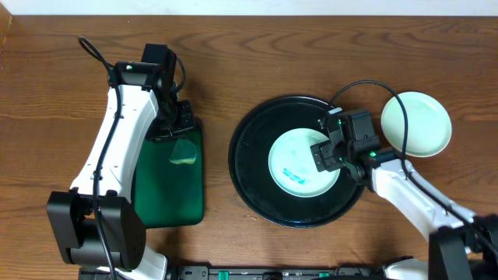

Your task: Clean dirty plates on tray and stack at the side

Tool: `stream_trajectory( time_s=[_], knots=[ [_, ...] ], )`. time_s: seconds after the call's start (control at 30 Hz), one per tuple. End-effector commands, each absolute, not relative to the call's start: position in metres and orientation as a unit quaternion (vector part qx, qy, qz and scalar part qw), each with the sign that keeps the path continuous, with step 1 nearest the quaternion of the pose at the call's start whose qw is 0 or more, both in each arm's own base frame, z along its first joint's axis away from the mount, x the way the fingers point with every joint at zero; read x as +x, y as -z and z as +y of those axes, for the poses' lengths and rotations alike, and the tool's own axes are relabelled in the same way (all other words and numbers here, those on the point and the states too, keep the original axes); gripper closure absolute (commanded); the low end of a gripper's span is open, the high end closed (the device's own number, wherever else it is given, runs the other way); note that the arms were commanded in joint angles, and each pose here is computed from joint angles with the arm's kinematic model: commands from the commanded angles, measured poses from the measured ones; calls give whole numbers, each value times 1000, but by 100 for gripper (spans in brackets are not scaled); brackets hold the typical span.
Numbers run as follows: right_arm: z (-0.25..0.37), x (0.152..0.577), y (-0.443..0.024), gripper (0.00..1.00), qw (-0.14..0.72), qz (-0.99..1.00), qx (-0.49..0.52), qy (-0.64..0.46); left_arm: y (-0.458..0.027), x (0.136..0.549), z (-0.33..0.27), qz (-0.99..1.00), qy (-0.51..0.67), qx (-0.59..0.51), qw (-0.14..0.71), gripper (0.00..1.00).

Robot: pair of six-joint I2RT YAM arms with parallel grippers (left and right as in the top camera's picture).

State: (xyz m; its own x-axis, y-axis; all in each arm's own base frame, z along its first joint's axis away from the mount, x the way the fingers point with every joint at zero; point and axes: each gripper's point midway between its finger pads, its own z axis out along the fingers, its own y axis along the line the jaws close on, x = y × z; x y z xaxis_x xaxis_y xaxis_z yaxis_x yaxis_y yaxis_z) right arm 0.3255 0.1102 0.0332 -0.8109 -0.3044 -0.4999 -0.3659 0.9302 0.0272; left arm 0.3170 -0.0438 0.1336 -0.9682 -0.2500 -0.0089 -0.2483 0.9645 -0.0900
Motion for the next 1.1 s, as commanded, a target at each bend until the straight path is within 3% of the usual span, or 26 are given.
stream_trajectory(
  time_s=[0.0,0.13,0.33,0.37,0.47,0.5,0.67,0.87,0.93,1.07],
  knots=[
    [120,328,-27,14,246,942,-204,-102,-132,316,-45,992,48,-118,5,93],
    [131,327,-21,19,240,937,-214,-136,-132,316,-45,992,48,-118,5,93],
    [133,323,-4,45,216,944,-203,-146,-132,316,-45,992,48,-118,5,93],
    [133,321,-1,53,210,946,-200,-146,-132,316,-45,992,48,-118,5,93],
    [130,318,7,91,194,953,-182,-146,-132,316,-45,992,48,-118,5,93],
    [129,317,8,98,190,956,-171,-144,-132,316,-45,992,48,-118,5,93],
    [126,317,8,99,180,966,-109,-147,-132,315,-45,992,50,-119,4,93],
    [115,310,2,99,152,976,61,-145,-132,315,-45,992,49,-118,3,93],
    [102,298,2,99,128,973,149,-118,-132,315,-45,992,50,-119,3,93],
    [78,275,2,99,110,971,208,-41,-132,315,-46,992,52,-119,2,93]
  ],
)
